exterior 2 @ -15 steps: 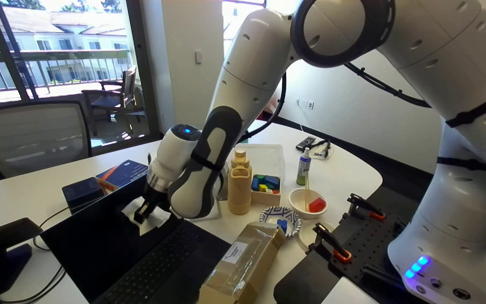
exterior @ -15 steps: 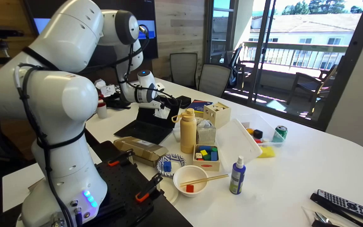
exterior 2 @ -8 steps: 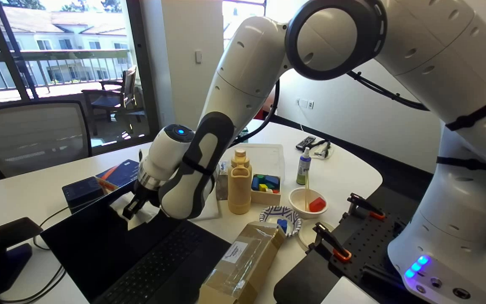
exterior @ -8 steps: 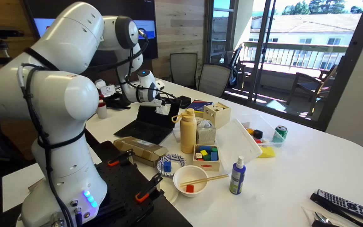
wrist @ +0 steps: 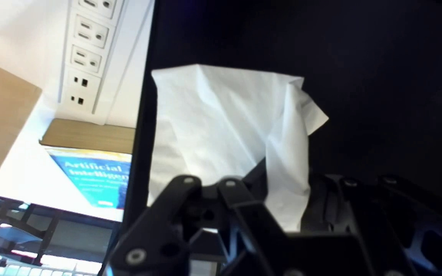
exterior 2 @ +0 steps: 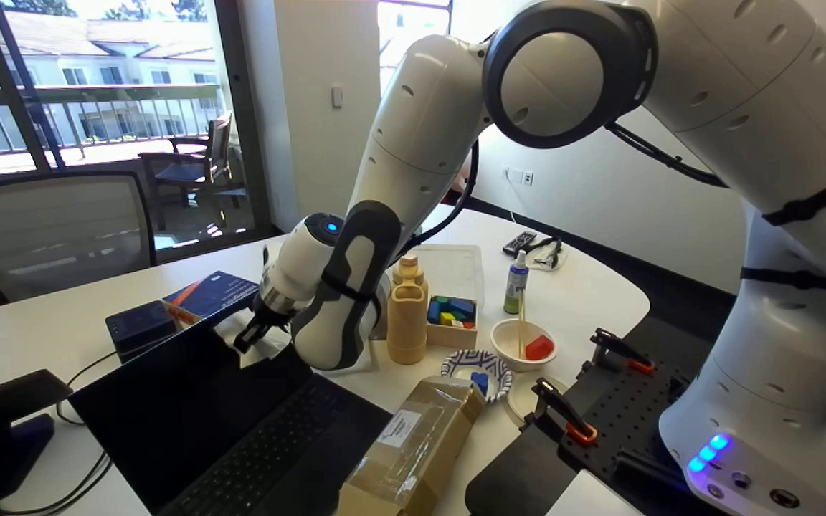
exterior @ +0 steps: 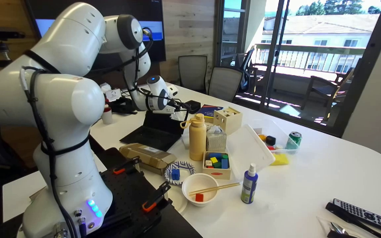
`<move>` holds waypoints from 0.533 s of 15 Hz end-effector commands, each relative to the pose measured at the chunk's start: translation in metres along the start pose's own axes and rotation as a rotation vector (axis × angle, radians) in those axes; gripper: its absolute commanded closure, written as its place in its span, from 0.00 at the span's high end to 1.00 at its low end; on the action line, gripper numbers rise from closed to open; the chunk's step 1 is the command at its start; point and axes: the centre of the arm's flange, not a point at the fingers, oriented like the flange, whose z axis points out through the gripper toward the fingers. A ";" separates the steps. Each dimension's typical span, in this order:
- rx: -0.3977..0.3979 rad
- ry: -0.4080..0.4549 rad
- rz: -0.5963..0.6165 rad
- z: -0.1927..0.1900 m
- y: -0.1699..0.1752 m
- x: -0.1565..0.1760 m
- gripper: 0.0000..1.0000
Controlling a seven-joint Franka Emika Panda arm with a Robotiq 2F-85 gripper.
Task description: Use the white napkin to wipe the laptop screen.
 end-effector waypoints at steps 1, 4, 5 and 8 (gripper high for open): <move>-0.007 -0.019 0.010 -0.002 -0.005 -0.026 0.03; 0.051 -0.053 -0.014 0.004 -0.026 -0.039 0.03; 0.070 -0.056 -0.024 0.007 -0.035 -0.041 0.03; 0.118 -0.057 -0.069 0.011 -0.063 -0.038 0.03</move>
